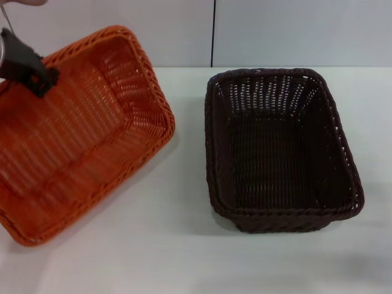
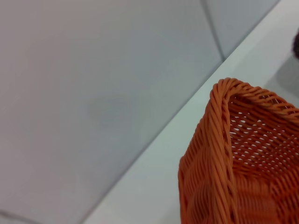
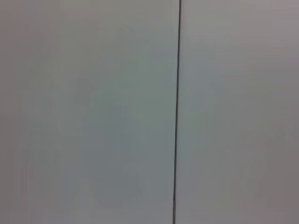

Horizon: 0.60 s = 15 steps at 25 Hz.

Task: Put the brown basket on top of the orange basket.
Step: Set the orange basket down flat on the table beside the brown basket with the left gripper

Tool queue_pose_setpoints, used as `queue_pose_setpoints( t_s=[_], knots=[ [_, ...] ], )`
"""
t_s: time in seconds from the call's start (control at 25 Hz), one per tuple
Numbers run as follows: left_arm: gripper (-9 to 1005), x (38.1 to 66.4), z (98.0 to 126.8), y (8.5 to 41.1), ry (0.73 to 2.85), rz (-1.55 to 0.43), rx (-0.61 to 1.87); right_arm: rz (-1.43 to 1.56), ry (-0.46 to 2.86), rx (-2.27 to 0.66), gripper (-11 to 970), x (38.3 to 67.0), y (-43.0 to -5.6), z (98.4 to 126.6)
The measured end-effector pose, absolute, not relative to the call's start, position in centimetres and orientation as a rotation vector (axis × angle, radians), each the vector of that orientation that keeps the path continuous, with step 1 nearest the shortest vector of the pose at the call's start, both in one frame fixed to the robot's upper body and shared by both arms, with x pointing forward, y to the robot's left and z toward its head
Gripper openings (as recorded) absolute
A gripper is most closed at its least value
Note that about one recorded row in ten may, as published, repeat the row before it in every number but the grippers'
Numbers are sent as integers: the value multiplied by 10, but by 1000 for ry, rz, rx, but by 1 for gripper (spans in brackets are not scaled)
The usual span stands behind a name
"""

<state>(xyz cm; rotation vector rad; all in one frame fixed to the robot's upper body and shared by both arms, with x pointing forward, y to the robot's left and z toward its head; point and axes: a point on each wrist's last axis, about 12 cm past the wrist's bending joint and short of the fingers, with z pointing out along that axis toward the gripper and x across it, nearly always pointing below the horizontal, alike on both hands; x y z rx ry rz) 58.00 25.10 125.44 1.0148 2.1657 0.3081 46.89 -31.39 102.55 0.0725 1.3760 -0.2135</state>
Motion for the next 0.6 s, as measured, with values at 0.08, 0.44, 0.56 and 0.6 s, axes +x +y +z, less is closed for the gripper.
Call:
queue_pose_setpoints(
  t_s=[0.08, 0.44, 0.56, 0.6],
  knots=[
    [166, 578, 1264, 245, 2119, 337, 1100, -215, 1370, 75, 716, 468, -314, 1026],
    [167, 574, 1280, 221, 1997, 326, 1380, -214, 1366, 84, 716, 466, -314, 1026],
    [163, 572, 1283, 213, 1943, 286, 1476, -212, 1366, 84, 716, 466, -313, 1026],
    [162, 571, 1283, 210, 1930, 274, 1498, -211, 1366, 84, 717, 465, -313, 1026]
  ],
)
